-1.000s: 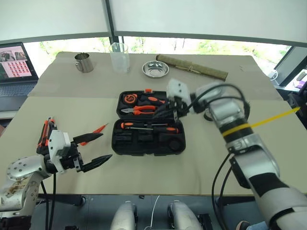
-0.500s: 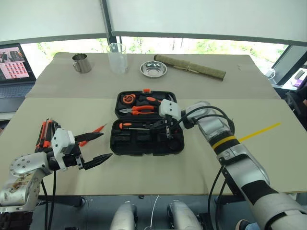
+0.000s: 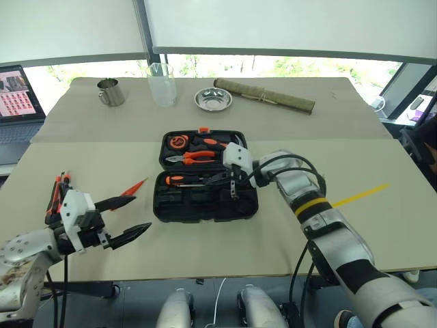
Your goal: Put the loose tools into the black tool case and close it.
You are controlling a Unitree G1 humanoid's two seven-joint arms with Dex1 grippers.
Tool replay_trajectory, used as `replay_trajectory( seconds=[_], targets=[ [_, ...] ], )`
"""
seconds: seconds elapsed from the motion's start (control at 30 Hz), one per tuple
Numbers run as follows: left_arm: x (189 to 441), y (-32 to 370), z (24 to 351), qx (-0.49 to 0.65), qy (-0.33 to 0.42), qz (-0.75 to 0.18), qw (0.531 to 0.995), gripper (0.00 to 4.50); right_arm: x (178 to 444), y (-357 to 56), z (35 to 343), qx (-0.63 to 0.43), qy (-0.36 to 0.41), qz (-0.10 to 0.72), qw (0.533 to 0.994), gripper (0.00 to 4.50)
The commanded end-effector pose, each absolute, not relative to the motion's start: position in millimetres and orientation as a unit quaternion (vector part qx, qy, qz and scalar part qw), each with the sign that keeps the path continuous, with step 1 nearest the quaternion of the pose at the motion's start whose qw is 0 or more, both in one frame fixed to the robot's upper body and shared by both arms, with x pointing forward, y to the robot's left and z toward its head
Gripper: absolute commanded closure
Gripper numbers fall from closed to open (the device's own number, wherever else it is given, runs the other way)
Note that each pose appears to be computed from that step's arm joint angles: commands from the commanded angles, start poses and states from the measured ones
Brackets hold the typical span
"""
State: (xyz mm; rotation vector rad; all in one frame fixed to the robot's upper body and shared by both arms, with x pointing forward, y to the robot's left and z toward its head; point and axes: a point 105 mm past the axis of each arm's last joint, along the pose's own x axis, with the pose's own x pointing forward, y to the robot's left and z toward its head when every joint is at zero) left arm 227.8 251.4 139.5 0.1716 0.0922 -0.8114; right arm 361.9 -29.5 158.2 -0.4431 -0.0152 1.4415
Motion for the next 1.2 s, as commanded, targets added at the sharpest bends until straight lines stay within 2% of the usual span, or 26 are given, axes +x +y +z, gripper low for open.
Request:
replay_trajectory(
  seconds=[0.03,0.1,0.2,0.3,0.33,0.47,0.63,0.73,0.83,0.97,1.07,1.17,1.2],
  targets=[
    [207,296,145,0.079,0.035,-0.292,0.953,0.0,339,-73,203,-0.171,-0.109,0.64,0.741,3.02],
    [197,313,142,0.079,0.041,-0.253,0.963,0.0,330,-86,203,-0.155,-0.117,0.629,0.753,2.36],
    [173,353,130,0.084,0.07,-0.16,0.981,0.0,315,-118,187,-0.168,-0.118,0.609,0.766,1.39],
    [154,384,118,0.078,0.103,-0.082,0.988,0.0,304,-145,190,-0.152,-0.183,0.563,0.791,0.26],
    [150,392,114,0.077,0.119,-0.059,0.988,0.0,297,-154,183,-0.151,-0.178,0.562,0.794,0.04],
    [160,385,114,0.058,0.132,-0.072,0.987,0.0,277,-164,174,-0.107,-0.162,0.584,0.788,0.01],
    [203,339,139,0.012,0.131,-0.169,0.977,0.0,259,-146,194,-0.097,-0.198,0.603,0.766,0.01],
    [239,321,139,0.017,0.19,-0.188,0.964,0.0,248,-127,211,-0.088,-0.212,0.624,0.747,0.01],
    [265,321,132,0.035,0.227,-0.163,0.959,0.0,247,-118,218,-0.085,-0.216,0.625,0.746,0.01],
    [292,308,118,0.075,0.248,-0.2,0.945,0.0,249,-114,223,-0.092,-0.218,0.612,0.755,0.01],
    [302,302,107,0.084,0.263,-0.222,0.935,0.0,250,-112,228,-0.096,-0.218,0.604,0.76,0.01],
    [312,294,105,0.084,0.237,-0.238,0.938,0.0,250,-110,229,-0.097,-0.218,0.598,0.765,0.01],
    [315,291,103,0.082,0.234,-0.238,0.939,0.26,251,-111,229,-0.096,-0.216,0.592,0.77,0.0]
  ],
)
